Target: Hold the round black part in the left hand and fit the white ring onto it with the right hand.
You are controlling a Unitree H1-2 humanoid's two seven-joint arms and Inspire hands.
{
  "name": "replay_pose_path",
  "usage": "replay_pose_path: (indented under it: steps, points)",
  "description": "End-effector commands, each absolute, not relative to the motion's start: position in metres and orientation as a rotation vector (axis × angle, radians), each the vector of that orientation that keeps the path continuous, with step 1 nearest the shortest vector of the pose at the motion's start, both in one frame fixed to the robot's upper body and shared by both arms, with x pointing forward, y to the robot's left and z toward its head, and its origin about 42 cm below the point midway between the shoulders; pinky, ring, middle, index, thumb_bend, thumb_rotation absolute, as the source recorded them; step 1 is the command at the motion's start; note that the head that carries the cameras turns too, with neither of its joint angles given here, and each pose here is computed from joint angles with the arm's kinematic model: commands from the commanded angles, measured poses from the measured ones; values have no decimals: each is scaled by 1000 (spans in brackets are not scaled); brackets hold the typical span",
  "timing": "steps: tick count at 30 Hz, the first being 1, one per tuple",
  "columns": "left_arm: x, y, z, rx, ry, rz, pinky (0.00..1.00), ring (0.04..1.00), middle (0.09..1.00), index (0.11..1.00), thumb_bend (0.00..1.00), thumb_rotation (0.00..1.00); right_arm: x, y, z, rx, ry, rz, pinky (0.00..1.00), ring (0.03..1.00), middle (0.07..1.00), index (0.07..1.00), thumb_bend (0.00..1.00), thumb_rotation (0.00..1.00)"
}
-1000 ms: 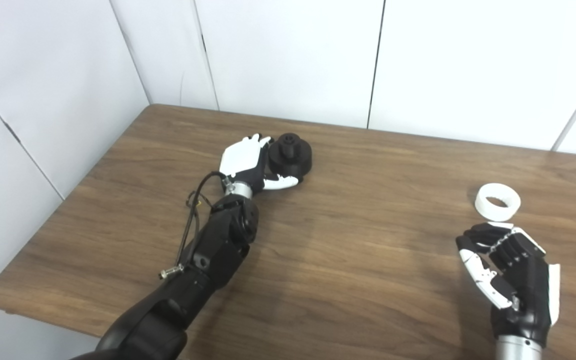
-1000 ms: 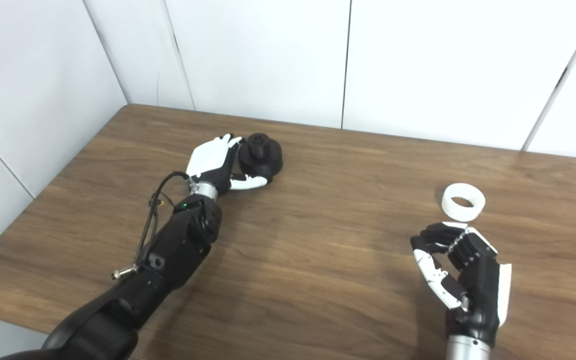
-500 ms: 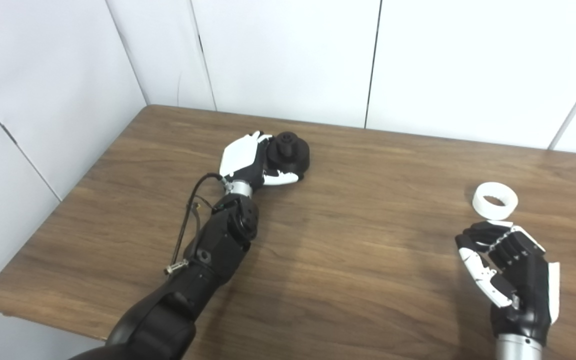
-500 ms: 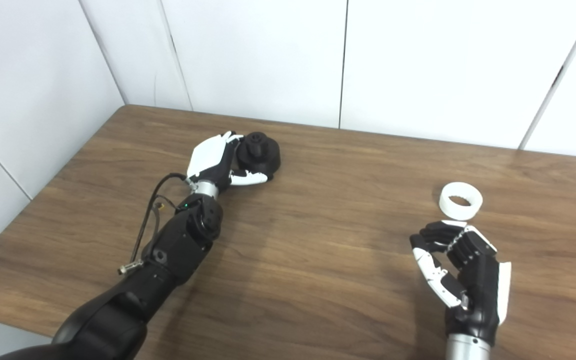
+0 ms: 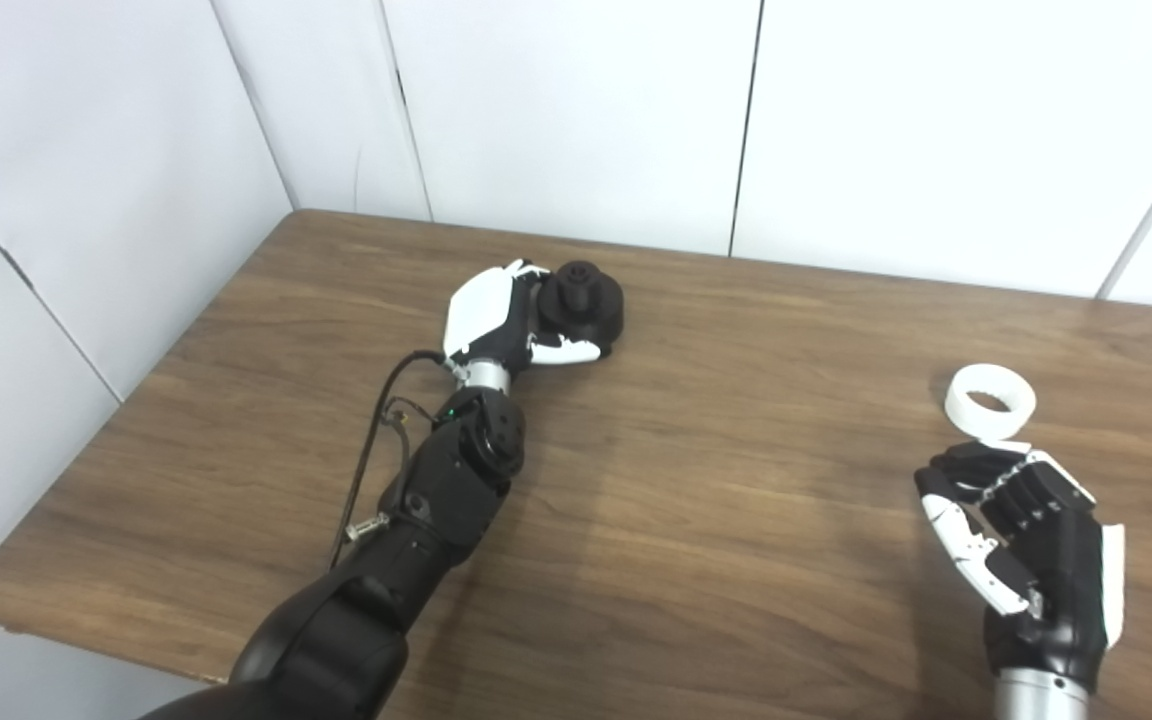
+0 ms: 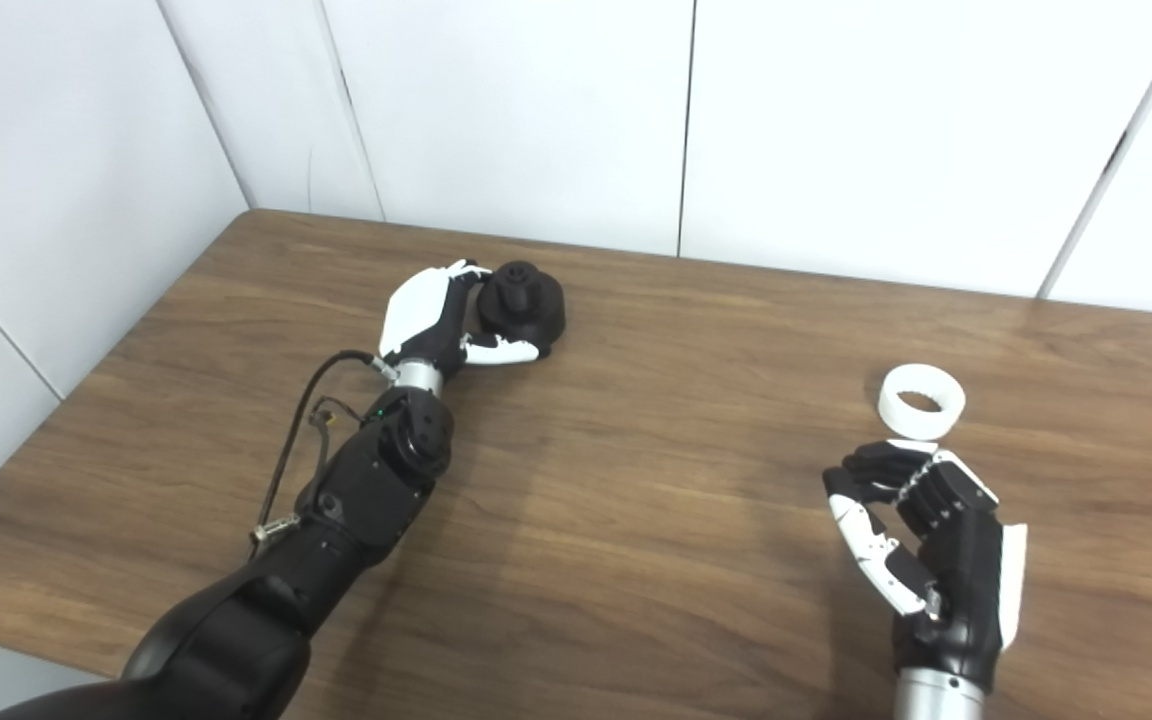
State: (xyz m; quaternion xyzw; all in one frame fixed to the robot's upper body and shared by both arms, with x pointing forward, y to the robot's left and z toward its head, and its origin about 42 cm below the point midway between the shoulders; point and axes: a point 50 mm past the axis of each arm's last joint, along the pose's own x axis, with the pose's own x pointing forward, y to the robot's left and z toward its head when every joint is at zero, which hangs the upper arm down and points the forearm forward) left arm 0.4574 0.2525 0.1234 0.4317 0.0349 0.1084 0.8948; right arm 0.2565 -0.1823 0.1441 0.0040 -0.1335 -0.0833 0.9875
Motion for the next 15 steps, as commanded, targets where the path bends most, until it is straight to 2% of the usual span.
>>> replay_pose_path:
  steps: [1,6,10,15]
  points:
    - [469,250,144,890,6,237,929,958,916,672,797,298,245,-185,147,11,-285,-180,412,500,502,484,518,6]
    - [464,245,143,883,3,214,921,954,913,663,814,291,246,-185,148,8,-288,-182,404,496,502,484,518,6]
    - [459,242,140,878,0,168,959,962,915,658,828,288,246,-185,148,4,-289,-181,408,496,501,485,519,7]
    - [453,236,135,878,8,119,934,954,915,657,849,293,247,-183,148,7,-289,-179,423,503,500,485,519,6]
